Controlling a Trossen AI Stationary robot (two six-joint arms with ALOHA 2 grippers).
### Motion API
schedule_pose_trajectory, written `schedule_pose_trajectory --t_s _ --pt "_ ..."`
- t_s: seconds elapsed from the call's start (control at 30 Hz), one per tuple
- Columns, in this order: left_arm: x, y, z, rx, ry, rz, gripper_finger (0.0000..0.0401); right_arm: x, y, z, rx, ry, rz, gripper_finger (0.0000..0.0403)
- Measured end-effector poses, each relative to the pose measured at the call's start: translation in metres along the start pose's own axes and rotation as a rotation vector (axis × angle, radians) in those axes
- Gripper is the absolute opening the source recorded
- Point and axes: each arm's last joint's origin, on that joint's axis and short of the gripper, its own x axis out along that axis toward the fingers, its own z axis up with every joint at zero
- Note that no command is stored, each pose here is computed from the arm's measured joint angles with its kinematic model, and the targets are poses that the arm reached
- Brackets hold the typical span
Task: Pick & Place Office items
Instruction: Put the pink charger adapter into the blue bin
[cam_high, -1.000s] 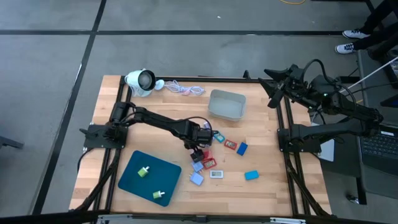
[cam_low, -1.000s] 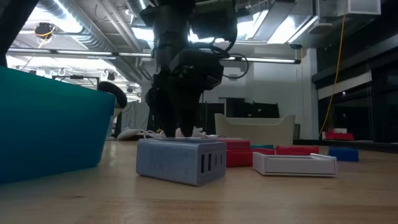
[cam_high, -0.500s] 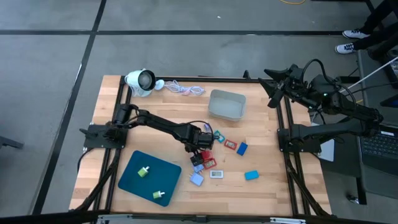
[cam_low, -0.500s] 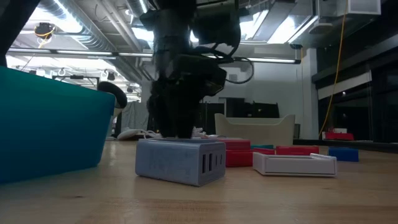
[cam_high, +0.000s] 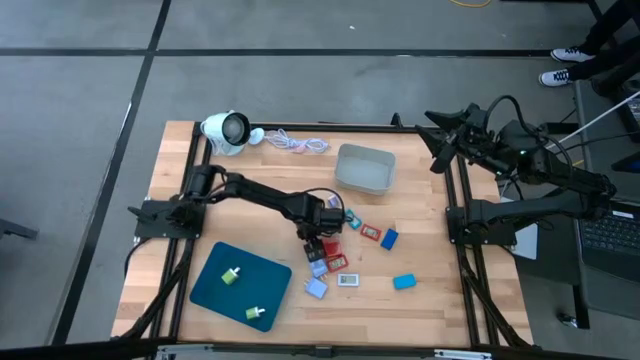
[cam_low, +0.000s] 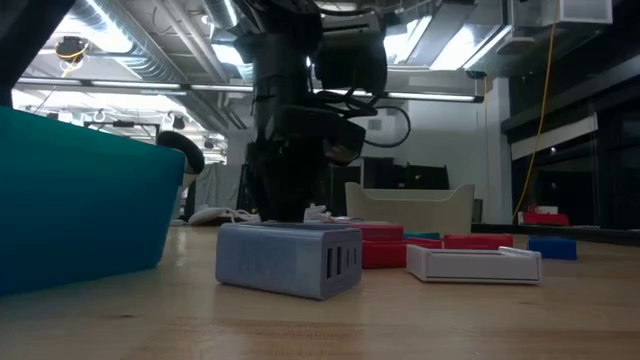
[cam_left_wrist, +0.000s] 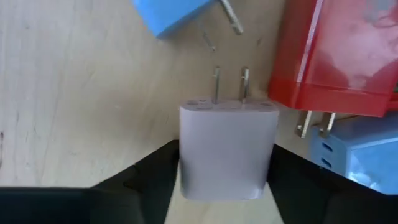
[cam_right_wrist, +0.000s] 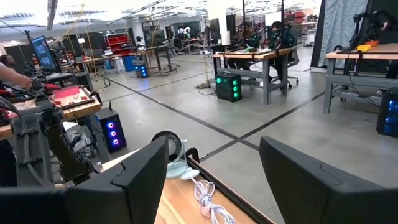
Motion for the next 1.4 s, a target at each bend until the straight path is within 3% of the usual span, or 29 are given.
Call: schedule_pose_trajectory --t_s 0.07,0.3,0.37,0.67,0.83,1.03,1.2,1.4 --pt "0.000 0.002 0.001 -0.007 0.003 -0.007 0.0191 0.000 0.000 0.000 -0.001 0.001 0.001 0.0257" --pt "-0.008 0.011 0.007 -0.077 -0.007 -0.087 0.0191 0.000 0.000 0.000 -0.008 0.001 0.000 0.0257" --pt "-0.014 0.015 0.014 -0.090 -0.070 -0.112 0.0191 0.000 0.000 0.000 -0.010 0.001 0.000 0.0257" --pt "-0.092 0.046 0.022 -0.159 -0.308 -0.185 0.0191 0.000 0.000 0.000 -0.022 0.000 0.001 0.0257" --pt "-0.125 0.057 0.007 -0.174 -0.304 -0.170 0.0191 0.000 0.000 0.000 -0.021 -0.002 0.001 0.0257" --pt "-0.153 0.034 -0.039 -0.024 -0.154 -0.177 0.0191 0.000 0.000 0.000 -0.023 -0.003 0.001 0.0257" --pt "-0.162 -0.009 -0.087 0.173 -0.014 -0.151 0.0191 0.000 0.000 0.000 -0.025 -0.003 0.001 0.0257" --pt "-0.158 -0.064 -0.131 0.189 -0.011 -0.143 0.0191 0.000 0.000 0.000 -0.029 -0.003 0.002 0.0257"
